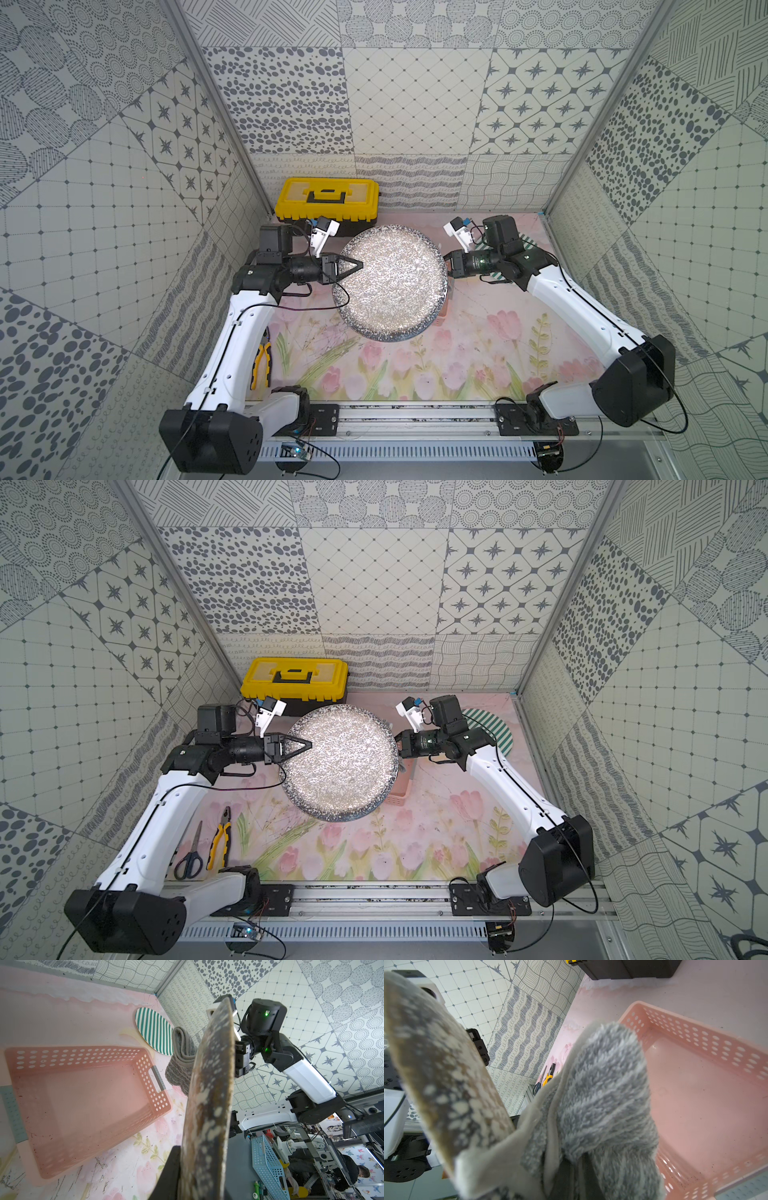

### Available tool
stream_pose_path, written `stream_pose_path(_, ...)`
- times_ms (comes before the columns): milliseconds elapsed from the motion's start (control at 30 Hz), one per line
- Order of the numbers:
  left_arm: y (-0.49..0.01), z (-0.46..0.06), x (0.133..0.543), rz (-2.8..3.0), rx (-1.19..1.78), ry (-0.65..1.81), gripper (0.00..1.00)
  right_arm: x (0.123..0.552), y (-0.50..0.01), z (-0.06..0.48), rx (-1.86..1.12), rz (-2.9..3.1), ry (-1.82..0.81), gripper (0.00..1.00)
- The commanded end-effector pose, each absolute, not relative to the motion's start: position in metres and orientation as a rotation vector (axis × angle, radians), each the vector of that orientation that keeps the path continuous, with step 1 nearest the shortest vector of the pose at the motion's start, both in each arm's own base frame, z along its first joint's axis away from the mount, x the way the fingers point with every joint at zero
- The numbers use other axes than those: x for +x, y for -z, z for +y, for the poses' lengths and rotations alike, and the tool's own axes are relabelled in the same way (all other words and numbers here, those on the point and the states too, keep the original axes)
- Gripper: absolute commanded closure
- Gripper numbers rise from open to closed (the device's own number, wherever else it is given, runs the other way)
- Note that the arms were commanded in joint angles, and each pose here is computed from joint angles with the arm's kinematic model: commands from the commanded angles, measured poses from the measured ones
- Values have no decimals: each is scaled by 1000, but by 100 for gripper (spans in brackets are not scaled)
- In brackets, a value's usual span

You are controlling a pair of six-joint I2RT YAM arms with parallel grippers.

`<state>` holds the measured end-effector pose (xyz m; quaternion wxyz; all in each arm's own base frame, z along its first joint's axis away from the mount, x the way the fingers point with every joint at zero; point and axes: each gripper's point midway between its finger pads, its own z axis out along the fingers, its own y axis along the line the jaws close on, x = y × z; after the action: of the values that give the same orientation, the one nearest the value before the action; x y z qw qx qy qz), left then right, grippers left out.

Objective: Wipe the wet plate dry
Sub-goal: Wipe the plate with towel.

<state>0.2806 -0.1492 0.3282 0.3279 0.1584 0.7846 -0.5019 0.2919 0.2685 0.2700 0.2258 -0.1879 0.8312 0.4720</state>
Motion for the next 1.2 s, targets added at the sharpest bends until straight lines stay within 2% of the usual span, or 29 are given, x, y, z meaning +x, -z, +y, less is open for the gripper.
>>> stream_pose_path(0, -369, -148, 298, 1888, 423, 1334, 100, 269, -297, 278, -605, 2191, -1394, 100)
stream_pose_path(667, -352, -137, 328, 1980, 148, 1339, 100, 254, -295, 281, -582, 2079, -1272, 100)
stream_pose_path(1167, -348, -139, 328, 1988, 114, 1396, 100, 233, -294, 319, -642, 1916, -916, 100)
